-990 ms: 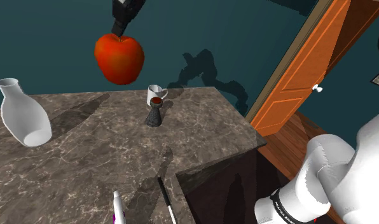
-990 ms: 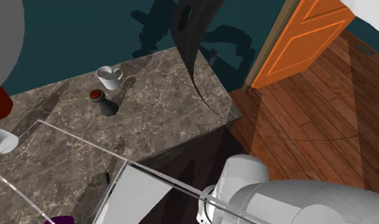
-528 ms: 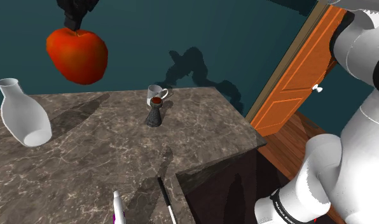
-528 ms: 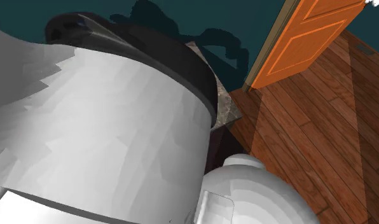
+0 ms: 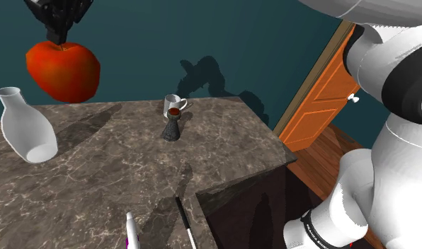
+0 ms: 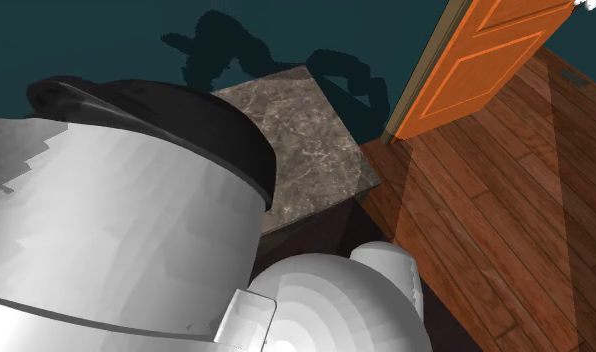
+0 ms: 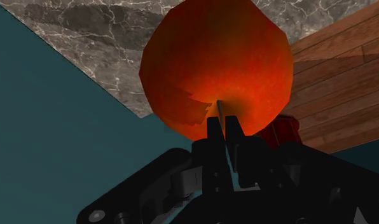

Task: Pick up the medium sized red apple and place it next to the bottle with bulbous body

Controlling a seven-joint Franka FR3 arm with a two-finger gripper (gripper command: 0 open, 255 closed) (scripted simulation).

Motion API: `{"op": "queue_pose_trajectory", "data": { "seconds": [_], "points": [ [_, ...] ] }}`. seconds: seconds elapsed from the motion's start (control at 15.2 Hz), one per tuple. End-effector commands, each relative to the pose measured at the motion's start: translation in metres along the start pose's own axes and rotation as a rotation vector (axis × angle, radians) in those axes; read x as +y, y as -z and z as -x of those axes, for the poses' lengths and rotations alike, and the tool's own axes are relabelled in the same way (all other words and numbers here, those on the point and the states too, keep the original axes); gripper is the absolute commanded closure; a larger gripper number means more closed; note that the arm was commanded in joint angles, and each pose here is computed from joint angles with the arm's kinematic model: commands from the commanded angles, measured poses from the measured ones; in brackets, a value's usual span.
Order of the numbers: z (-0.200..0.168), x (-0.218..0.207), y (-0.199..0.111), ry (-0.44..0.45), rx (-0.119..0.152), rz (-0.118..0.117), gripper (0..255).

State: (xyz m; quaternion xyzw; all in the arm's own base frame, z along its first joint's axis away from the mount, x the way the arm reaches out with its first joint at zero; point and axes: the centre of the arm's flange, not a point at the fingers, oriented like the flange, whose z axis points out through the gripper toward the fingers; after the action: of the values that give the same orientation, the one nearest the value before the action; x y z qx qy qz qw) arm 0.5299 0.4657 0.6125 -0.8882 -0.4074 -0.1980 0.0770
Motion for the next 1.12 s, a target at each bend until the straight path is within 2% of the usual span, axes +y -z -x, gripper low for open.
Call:
{"op": "queue_pose_trajectory", "data": {
  "seconds": [0.0, 1.06],
  "points": [
    [0.004, 0.001, -0.010, 0.000, 0.001, 0.000, 255],
    [0.039, -0.002, -0.087, 0.000, 0.001, 0.000, 255]
  ]
}}
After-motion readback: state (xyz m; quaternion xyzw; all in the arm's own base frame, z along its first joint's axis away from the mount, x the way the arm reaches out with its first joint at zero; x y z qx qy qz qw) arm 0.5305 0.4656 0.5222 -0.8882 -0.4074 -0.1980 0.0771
